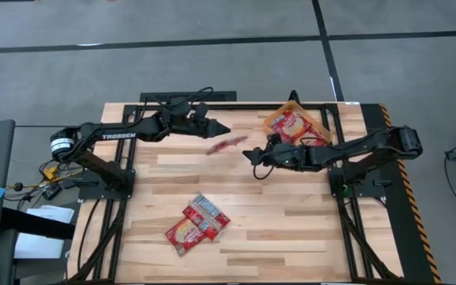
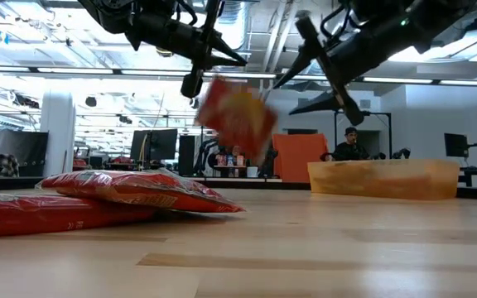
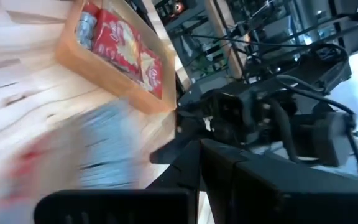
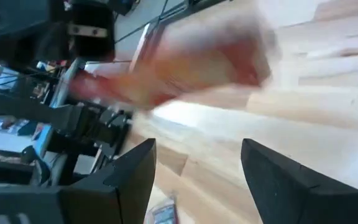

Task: Sort popcorn bags into baskets
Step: Put the red popcorn bag into the orange bin

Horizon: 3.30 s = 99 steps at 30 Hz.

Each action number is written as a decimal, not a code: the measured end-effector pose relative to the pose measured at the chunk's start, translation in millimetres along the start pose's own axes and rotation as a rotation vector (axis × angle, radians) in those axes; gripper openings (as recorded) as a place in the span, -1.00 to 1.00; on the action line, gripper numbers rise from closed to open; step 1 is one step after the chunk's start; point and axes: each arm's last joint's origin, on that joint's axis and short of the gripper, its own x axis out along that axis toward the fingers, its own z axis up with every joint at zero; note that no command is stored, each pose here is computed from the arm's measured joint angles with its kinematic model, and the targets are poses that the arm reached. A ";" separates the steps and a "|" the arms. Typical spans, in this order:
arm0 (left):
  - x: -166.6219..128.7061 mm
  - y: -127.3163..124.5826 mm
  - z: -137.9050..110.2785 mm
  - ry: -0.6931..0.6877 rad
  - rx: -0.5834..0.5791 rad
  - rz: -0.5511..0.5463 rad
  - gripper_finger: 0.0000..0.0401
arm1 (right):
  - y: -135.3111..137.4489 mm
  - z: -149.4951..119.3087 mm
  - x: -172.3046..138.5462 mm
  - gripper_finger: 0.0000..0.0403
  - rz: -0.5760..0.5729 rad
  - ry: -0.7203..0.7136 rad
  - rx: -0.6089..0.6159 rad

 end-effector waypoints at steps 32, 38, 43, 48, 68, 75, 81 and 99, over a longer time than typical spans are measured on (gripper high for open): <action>7.8 71.2 -38.5 0.417 0.587 0.519 0.36 | 5.2 2.1 -0.1 0.29 -0.068 0.126 -0.707; 26.7 106.9 -52.2 0.489 0.534 0.605 0.40 | 4.4 1.5 -0.4 0.29 -0.077 0.132 -0.694; 38.4 125.6 -60.0 0.509 0.494 0.608 0.38 | 3.3 1.0 -0.6 0.29 -0.088 0.139 -0.675; 42.0 143.6 -71.5 0.596 0.430 0.650 0.07 | 2.4 0.9 -0.7 0.29 -0.096 0.142 -0.652; 40.3 114.5 -55.1 0.540 0.100 0.371 -0.99 | 7.9 -9.5 -4.6 0.29 0.008 0.210 -0.976; 32.7 83.4 -38.4 0.483 -0.013 0.208 -1.00 | 15.5 -27.9 -14.2 0.29 0.078 0.208 -1.342; 25.7 69.3 -31.6 0.464 -0.050 0.161 -1.00 | 19.1 -36.2 -21.3 0.29 -0.030 0.104 -1.525; 32.4 47.7 -36.9 0.475 -0.134 0.018 -1.00 | 15.4 -32.5 -17.8 0.29 -0.100 0.092 -1.672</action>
